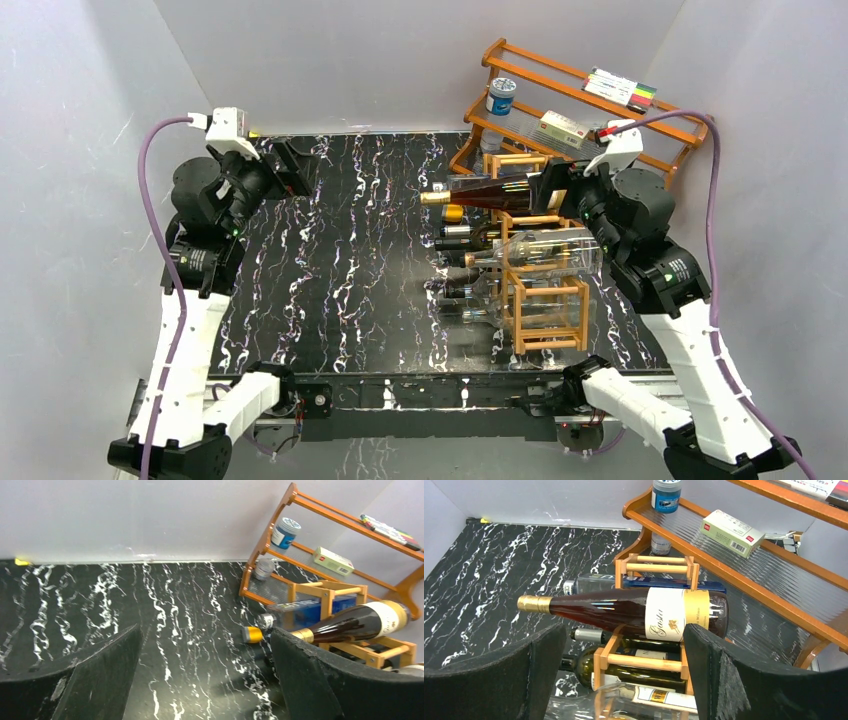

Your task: Take the wine bottle off the wine rack

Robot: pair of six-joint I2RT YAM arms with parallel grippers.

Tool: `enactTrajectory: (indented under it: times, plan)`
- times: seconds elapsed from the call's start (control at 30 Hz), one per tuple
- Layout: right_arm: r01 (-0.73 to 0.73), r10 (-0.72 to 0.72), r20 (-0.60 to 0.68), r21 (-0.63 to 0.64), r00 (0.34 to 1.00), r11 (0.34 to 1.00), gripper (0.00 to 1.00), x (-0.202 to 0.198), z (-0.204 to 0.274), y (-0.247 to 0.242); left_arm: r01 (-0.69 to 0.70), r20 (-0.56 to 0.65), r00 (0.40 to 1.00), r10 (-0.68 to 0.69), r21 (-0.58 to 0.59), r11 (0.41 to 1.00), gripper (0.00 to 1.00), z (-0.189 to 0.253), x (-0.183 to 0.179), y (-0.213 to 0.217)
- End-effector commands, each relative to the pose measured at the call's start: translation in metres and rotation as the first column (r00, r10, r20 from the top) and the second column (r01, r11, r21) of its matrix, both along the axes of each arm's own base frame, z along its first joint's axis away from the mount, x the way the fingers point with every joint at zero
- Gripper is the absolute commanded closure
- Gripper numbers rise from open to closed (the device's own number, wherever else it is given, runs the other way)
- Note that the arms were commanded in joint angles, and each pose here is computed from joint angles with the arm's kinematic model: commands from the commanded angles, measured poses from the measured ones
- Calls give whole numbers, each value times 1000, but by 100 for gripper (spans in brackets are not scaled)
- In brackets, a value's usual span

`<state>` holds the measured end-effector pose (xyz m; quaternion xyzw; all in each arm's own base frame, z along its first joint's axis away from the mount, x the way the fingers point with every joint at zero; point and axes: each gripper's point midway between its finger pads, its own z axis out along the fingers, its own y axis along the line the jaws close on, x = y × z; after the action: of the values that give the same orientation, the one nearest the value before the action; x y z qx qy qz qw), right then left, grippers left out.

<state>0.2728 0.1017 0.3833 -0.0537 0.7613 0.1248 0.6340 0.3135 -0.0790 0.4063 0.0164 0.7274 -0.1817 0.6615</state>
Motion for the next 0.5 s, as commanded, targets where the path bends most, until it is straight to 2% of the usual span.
enactTrajectory:
  times: [0.0,0.3,0.47]
  plan:
    - [71,-74,45,57,996,996,2,-4,35,-5,68,-46,996,-74,-115,991,2,8,-8,-14]
    - [136,-139,28,86,990,987,2,-11,49,-9,83,-165,978,-125,-238,968,2,-12,-16,-23]
    - [146,-148,15,98,989,984,2,-15,47,-10,170,-206,948,-243,-315,934,2,-24,-24,-42]
